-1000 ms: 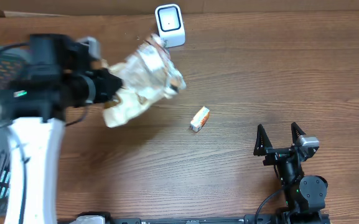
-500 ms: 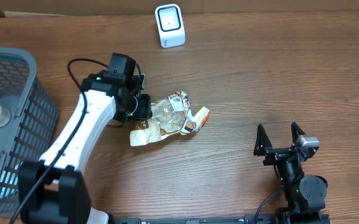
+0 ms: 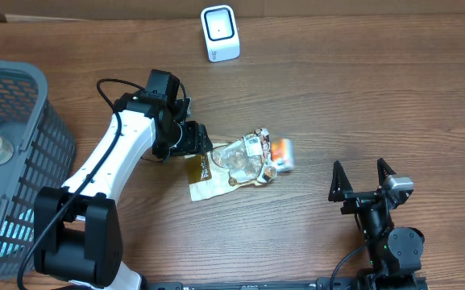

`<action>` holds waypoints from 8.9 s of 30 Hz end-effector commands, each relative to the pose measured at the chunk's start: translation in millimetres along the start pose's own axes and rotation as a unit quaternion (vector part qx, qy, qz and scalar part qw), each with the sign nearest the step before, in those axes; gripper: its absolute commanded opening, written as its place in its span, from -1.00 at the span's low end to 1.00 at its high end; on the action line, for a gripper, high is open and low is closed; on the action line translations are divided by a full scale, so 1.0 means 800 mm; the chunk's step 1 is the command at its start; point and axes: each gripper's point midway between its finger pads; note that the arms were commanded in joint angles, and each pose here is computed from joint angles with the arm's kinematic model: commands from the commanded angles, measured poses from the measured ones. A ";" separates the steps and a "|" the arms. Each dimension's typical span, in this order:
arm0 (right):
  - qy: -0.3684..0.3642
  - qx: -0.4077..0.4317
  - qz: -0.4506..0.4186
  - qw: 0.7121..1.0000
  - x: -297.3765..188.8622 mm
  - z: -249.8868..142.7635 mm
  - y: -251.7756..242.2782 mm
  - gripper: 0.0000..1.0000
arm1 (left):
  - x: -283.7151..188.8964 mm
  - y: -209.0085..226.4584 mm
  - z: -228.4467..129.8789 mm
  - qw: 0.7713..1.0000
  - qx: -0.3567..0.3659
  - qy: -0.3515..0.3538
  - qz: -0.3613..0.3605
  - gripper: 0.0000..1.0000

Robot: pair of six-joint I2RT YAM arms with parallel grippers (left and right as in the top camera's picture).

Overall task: Scan the item barcode
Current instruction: 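Lift the bag out and set it on the table beside the box, then lower the left gripper into the basket and grasp the green snack bag, then lift the green bag out and place it left of the clear bag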

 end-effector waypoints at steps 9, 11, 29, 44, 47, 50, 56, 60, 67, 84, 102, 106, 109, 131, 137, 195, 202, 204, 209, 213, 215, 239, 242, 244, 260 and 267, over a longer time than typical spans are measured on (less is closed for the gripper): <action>-0.002 0.000 -0.001 1.000 0.000 -0.002 -0.001 1.00 | -0.077 -0.042 0.040 0.997 0.026 -0.063 -0.043 0.36; -0.002 0.000 -0.001 1.000 0.000 -0.002 -0.001 1.00 | -0.115 -0.051 0.052 0.994 0.037 -0.091 -0.045 0.42; -0.002 0.000 -0.001 1.000 0.000 -0.002 -0.001 1.00 | -0.402 0.156 0.047 0.927 -0.191 -0.314 0.068 1.00; -0.002 0.000 -0.001 1.000 0.000 -0.002 -0.001 1.00 | -0.361 0.357 -0.075 0.823 -0.484 -0.247 0.163 1.00; -0.002 0.000 -0.001 1.000 0.000 -0.002 -0.001 1.00 | -0.323 0.383 -0.098 0.814 -0.513 -0.219 0.162 1.00; -0.002 0.000 -0.001 1.000 0.000 -0.002 -0.001 1.00 | -0.298 0.408 -0.120 0.802 -0.532 -0.201 0.181 1.00; -0.002 0.000 -0.001 1.000 0.000 -0.002 -0.001 1.00 | -0.254 0.435 -0.149 0.804 -0.523 -0.162 0.231 0.89; -0.002 0.000 -0.001 1.000 0.000 -0.002 -0.001 1.00 | -0.219 0.443 -0.162 0.805 -0.523 -0.140 0.240 0.85; -0.002 0.000 -0.001 1.000 0.000 -0.002 -0.001 1.00 | -0.162 0.456 -0.170 0.811 -0.526 -0.109 0.231 0.74; -0.002 0.000 -0.001 1.000 0.000 -0.002 -0.001 1.00 | -0.083 0.474 -0.187 0.814 -0.543 -0.014 0.206 0.59; -0.002 0.000 -0.001 1.000 0.000 -0.002 -0.001 1.00 | -0.092 0.472 -0.181 0.815 -0.545 -0.003 0.197 -0.91; -0.002 0.000 -0.001 1.000 0.000 -0.002 -0.001 1.00 | -0.132 0.471 -0.168 0.815 -0.543 -0.017 0.201 -0.92; -0.002 0.000 -0.001 1.000 0.000 -0.002 -0.001 1.00 | -0.177 0.468 -0.153 0.814 -0.541 -0.045 0.207 -0.92; -0.002 0.000 -0.001 1.000 0.000 -0.002 -0.001 1.00 | -0.399 0.340 -0.046 0.805 -0.451 -0.377 0.084 -0.91; -0.002 0.000 -0.001 1.000 0.000 -0.002 -0.001 1.00 | -0.374 0.371 -0.070 0.823 -0.439 -0.323 0.161 -0.18; -0.002 0.000 -0.001 1.000 0.000 -0.002 -0.001 1.00 | -0.081 0.482 -0.013 0.806 -0.540 -0.084 0.226 -0.56; -0.002 0.000 -0.001 1.000 0.000 -0.002 -0.001 1.00 | -0.085 0.473 -0.023 0.807 -0.542 -0.068 0.226 -0.92; -0.002 0.000 -0.001 1.000 0.000 -0.002 -0.001 1.00 | -0.091 0.470 -0.024 0.807 -0.542 -0.068 0.226 -0.92; -0.002 0.000 -0.001 1.000 0.000 -0.002 -0.001 1.00 | -0.122 0.459 -0.021 0.807 -0.540 -0.085 0.224 -0.91; -0.002 0.000 -0.001 1.000 0.000 -0.002 -0.001 1.00 | -0.164 0.446 -0.015 0.805 -0.536 -0.119 0.225 -0.91; -0.002 0.000 -0.001 1.000 0.000 -0.002 -0.001 1.00 | -0.188 0.439 -0.012 0.804 -0.532 -0.144 0.225 -0.92; -0.002 0.000 -0.001 1.000 0.000 -0.002 -0.001 1.00 | -0.453 0.252 -0.059 0.763 -0.422 -0.469 0.141 -0.92; -0.002 0.000 -0.001 1.000 0.000 -0.002 -0.001 1.00 | -0.459 0.230 -0.057 0.771 -0.402 -0.481 0.107 -0.92; -0.002 0.000 -0.001 1.000 0.000 -0.002 -0.001 1.00 | -0.454 0.208 -0.049 0.789 -0.382 -0.477 0.065 -0.91; -0.002 0.000 -0.001 1.000 0.000 -0.002 -0.001 1.00 | -0.291 0.074 -0.016 0.962 -0.115 -0.245 0.042 -0.89; -0.002 0.000 -0.001 1.000 0.000 -0.002 -0.001 1.00 | -0.172 0.049 -0.024 0.983 -0.037 -0.118 0.139 -0.91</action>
Point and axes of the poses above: each gripper's point midway between its finger pads, its own x axis out along the fingers, its own y axis along the line the jaws close on, z = x × y, and after that the axes turned 1 degree about -x, right-handed
